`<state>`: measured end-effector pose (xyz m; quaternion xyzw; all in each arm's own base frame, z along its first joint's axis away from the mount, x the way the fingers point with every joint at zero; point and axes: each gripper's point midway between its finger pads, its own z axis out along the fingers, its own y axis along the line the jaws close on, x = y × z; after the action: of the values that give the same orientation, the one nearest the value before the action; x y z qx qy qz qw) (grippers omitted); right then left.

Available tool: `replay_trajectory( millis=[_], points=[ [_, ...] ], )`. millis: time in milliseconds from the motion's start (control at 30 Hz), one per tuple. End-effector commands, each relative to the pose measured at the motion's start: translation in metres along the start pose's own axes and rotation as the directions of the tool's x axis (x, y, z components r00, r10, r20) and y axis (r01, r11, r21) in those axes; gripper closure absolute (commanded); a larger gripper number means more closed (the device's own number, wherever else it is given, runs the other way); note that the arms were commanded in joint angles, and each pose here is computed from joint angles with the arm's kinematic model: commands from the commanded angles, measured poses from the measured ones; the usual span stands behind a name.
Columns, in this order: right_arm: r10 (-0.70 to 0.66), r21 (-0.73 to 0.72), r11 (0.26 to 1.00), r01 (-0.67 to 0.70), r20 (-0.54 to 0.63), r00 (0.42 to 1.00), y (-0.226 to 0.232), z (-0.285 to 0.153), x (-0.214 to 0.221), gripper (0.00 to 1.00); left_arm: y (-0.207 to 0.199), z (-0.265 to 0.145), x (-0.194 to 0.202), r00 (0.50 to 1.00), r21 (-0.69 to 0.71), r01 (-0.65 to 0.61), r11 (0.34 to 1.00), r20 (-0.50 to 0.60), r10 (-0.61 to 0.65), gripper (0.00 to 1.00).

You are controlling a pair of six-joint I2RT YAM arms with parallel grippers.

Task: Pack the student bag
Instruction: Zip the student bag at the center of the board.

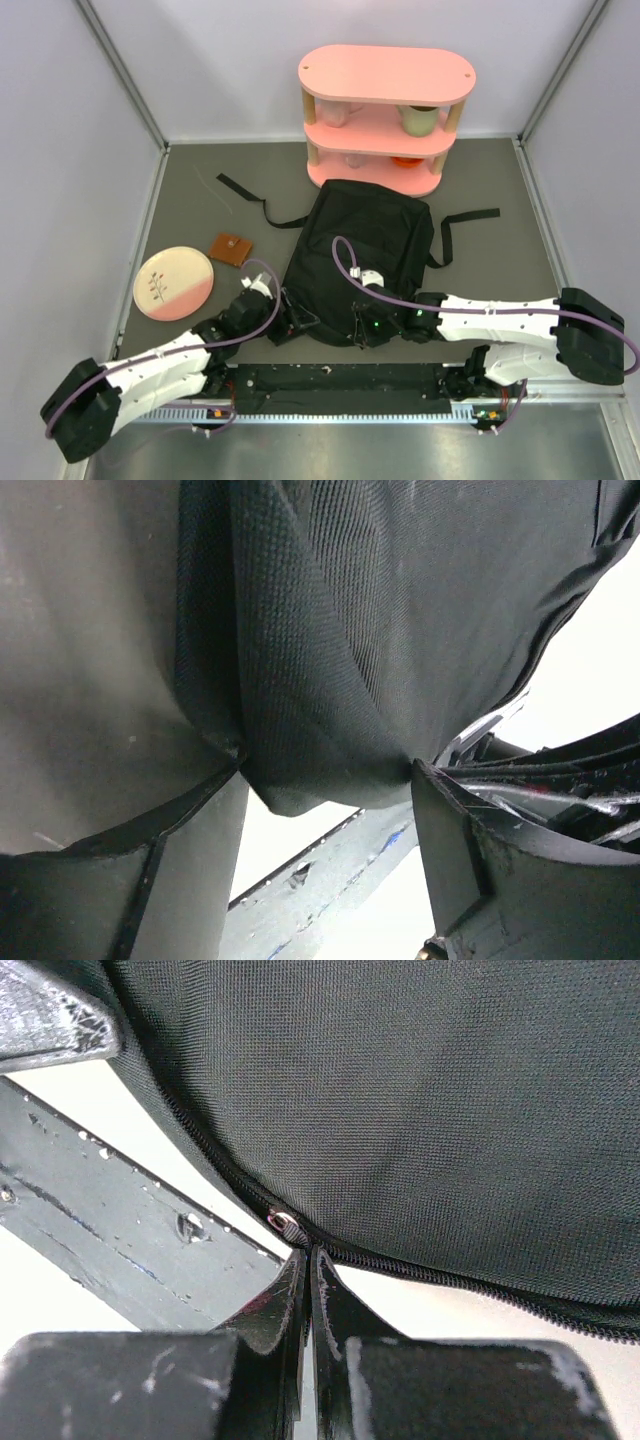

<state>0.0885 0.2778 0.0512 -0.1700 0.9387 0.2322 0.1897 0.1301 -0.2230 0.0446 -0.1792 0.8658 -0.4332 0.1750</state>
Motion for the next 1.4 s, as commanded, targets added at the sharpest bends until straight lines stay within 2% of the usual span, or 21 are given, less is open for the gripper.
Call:
replay_trajectory(
  millis=[0, 100, 133, 233, 267, 500, 667, 1000, 1133, 1367],
  points=[
    [0.008, -0.075, 0.997, -0.004, 0.054, 0.999, 0.025, -0.005, -0.020, 1.00, -0.036, 0.010, -0.028, 0.992, 0.077, -0.009, 0.997, 0.126, -0.001, 0.32],
    [0.006, -0.068, 0.998, -0.003, 0.046, 0.999, 0.022, -0.004, -0.017, 1.00, -0.045, 0.014, -0.035, 0.989, 0.089, -0.024, 0.996, 0.149, 0.011, 0.52],
    [0.006, -0.056, 0.998, -0.004, 0.047, 0.999, 0.019, -0.004, -0.016, 1.00, -0.048, 0.015, -0.038, 0.987, 0.086, -0.041, 0.995, 0.157, 0.027, 0.71],
    [0.018, 0.015, 1.000, -0.019, 0.055, 0.998, 0.001, -0.003, -0.015, 1.00, -0.043, 0.016, -0.044, 0.983, 0.028, -0.055, 0.998, 0.176, 0.049, 0.96],
    [0.027, 0.032, 0.999, -0.029, 0.054, 0.998, -0.005, -0.004, -0.014, 1.00, -0.031, 0.015, -0.040, 0.986, -0.024, -0.054, 0.998, 0.159, 0.057, 1.00],
    [0.136, 0.102, 0.984, -0.150, 0.131, 0.982, -0.045, -0.015, -0.027, 1.00, 0.012, -0.009, -0.053, 0.961, -0.103, -0.026, 0.994, 0.271, 0.053, 1.00],
    [0.133, 0.100, 0.984, -0.150, 0.163, 0.978, -0.053, -0.026, -0.037, 1.00, 0.022, -0.021, -0.062, 0.944, -0.090, 0.001, 0.996, 0.328, 0.029, 1.00],
    [0.219, 0.255, 0.928, -0.273, 0.218, 0.951, -0.102, -0.037, -0.033, 1.00, 0.013, -0.032, -0.073, 0.934, -0.145, -0.070, 0.987, 0.337, 0.116, 1.00],
    [0.282, 0.286, 0.886, -0.366, 0.295, 0.913, -0.125, -0.047, -0.039, 1.00, 0.012, -0.033, -0.073, 0.935, -0.155, -0.083, 0.984, 0.330, 0.131, 1.00],
    [0.309, 0.289, 0.841, -0.458, 0.437, 0.844, -0.149, -0.070, -0.068, 1.00, 0.013, -0.027, -0.064, 0.949, -0.122, -0.085, 0.989, 0.291, 0.117, 1.00]
  ],
)
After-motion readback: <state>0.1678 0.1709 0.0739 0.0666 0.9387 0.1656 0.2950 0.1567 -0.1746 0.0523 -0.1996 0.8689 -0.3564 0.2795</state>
